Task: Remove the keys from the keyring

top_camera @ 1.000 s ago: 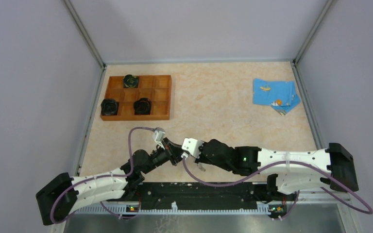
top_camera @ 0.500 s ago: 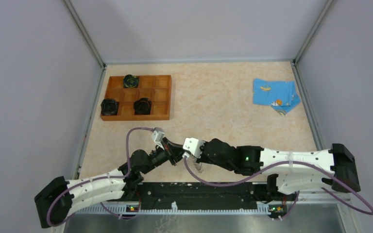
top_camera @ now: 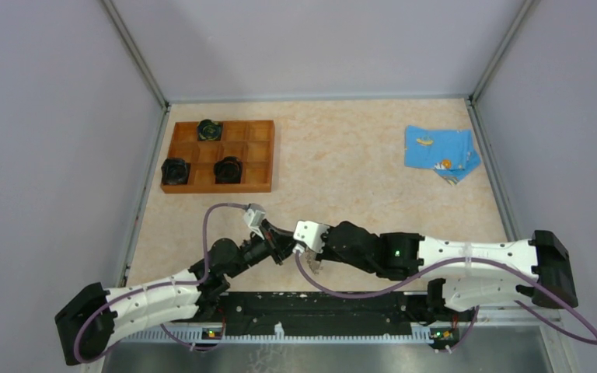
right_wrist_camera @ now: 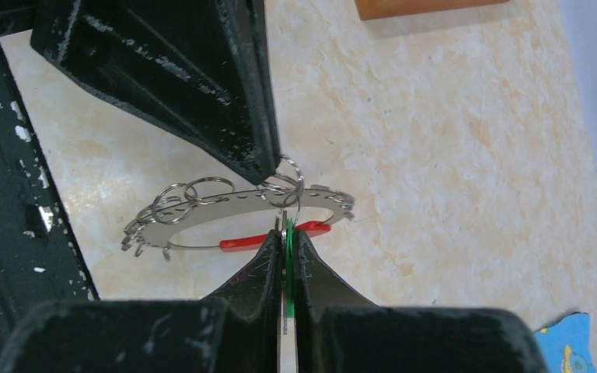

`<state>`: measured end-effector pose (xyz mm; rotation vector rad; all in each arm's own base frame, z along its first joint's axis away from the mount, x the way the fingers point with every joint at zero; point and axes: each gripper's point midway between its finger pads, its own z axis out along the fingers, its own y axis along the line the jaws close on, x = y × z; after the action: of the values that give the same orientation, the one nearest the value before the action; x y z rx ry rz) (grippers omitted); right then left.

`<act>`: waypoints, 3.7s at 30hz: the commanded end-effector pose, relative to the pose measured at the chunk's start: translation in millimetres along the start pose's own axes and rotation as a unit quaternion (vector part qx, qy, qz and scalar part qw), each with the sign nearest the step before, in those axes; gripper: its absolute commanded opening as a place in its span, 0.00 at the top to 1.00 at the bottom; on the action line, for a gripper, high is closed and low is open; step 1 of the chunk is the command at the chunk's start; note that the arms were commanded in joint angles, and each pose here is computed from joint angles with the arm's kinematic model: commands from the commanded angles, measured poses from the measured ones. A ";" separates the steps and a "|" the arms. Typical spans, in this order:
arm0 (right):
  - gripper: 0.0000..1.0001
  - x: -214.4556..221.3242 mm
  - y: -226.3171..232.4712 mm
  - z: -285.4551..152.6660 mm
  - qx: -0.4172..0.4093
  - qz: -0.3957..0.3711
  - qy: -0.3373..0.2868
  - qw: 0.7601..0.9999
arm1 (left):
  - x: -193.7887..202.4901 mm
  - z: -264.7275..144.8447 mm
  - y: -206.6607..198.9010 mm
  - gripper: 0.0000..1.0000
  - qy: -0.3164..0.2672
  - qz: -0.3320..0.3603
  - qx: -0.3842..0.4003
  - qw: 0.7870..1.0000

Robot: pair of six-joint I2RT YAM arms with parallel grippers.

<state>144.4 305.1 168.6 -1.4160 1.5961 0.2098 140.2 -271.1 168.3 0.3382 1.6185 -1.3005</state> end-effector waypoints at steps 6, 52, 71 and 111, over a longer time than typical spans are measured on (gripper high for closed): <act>1.00 -53.1 -42.2 -22.1 0.059 0.031 -0.075 0.995 | 27.3 -1.0 9.2 1.00 0.066 0.023 -0.012 0.997; 1.00 -52.9 -29.2 -16.2 -0.019 0.119 0.043 0.992 | -26.9 -9.4 -23.1 0.58 -0.015 0.234 0.067 0.970; 1.00 -89.8 -24.5 -22.9 -0.075 0.212 0.049 0.973 | -43.2 -10.2 -44.1 0.56 -0.062 0.331 0.117 0.934; 1.00 -104.2 -25.7 -33.9 -0.073 0.285 0.082 0.952 | -70.8 -10.0 -53.2 0.72 -0.136 0.354 0.111 0.919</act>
<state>134.3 335.7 245.9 -1.1123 2.1860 0.4760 129.5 -260.7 236.5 0.8098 1.0334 -0.9113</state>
